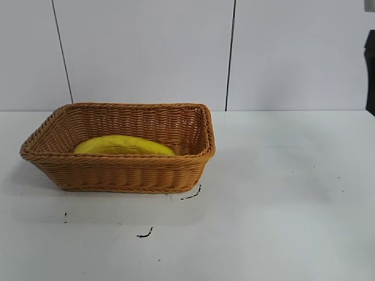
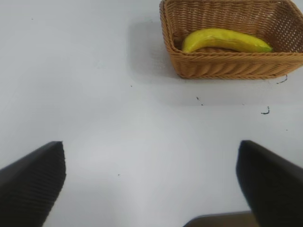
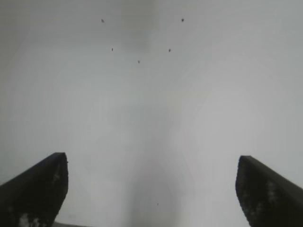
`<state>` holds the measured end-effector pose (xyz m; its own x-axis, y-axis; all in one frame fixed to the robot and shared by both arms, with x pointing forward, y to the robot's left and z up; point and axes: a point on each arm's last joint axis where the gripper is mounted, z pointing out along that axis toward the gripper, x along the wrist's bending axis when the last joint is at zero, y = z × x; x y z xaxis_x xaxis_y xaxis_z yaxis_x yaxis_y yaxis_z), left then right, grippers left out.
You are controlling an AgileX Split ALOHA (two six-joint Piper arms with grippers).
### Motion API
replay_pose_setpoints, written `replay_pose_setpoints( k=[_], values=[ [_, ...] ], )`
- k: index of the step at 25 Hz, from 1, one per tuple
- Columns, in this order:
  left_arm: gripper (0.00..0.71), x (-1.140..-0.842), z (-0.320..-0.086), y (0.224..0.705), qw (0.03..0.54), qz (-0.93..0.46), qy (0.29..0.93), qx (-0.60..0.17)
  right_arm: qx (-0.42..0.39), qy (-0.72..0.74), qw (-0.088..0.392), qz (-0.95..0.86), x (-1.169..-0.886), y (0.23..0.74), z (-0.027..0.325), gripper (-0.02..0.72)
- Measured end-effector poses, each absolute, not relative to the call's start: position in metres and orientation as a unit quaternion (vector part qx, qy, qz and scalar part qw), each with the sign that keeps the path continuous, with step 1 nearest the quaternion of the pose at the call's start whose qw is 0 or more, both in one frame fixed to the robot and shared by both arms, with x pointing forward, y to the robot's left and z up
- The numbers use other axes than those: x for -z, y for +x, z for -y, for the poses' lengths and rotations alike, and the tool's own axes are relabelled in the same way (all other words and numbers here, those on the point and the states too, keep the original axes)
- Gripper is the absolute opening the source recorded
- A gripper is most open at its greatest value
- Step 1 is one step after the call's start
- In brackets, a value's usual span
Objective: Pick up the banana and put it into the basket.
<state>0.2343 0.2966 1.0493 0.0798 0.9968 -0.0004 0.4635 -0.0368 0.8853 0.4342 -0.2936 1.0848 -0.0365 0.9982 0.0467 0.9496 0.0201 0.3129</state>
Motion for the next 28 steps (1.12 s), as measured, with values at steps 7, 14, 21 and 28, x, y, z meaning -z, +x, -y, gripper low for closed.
replay_pose_setpoints(
  k=[7, 14, 21, 28],
  values=[
    [0.695, -1.049, -0.297, 0.234, 0.38, -0.581, 0.629, -0.351, -0.225, 0.659, 0.197, -0.69, -1.076, 0.358, 0.294, 0.689],
    [0.695, -1.049, -0.297, 0.234, 0.38, -0.581, 0.629, -0.351, -0.281, 0.633, 0.258, -0.673, -1.049, 0.295, 0.294, 0.689],
    [0.695, -1.049, -0.297, 0.234, 0.38, -0.581, 0.629, -0.351, -0.345, 0.599, 0.331, -0.643, -1.054, 0.258, 0.294, 0.689],
    [0.695, -1.049, -0.297, 0.234, 0.38, -0.581, 0.629, -0.351, -0.387, 0.572, 0.377, -0.617, -1.055, 0.235, 0.294, 0.689]
  ],
)
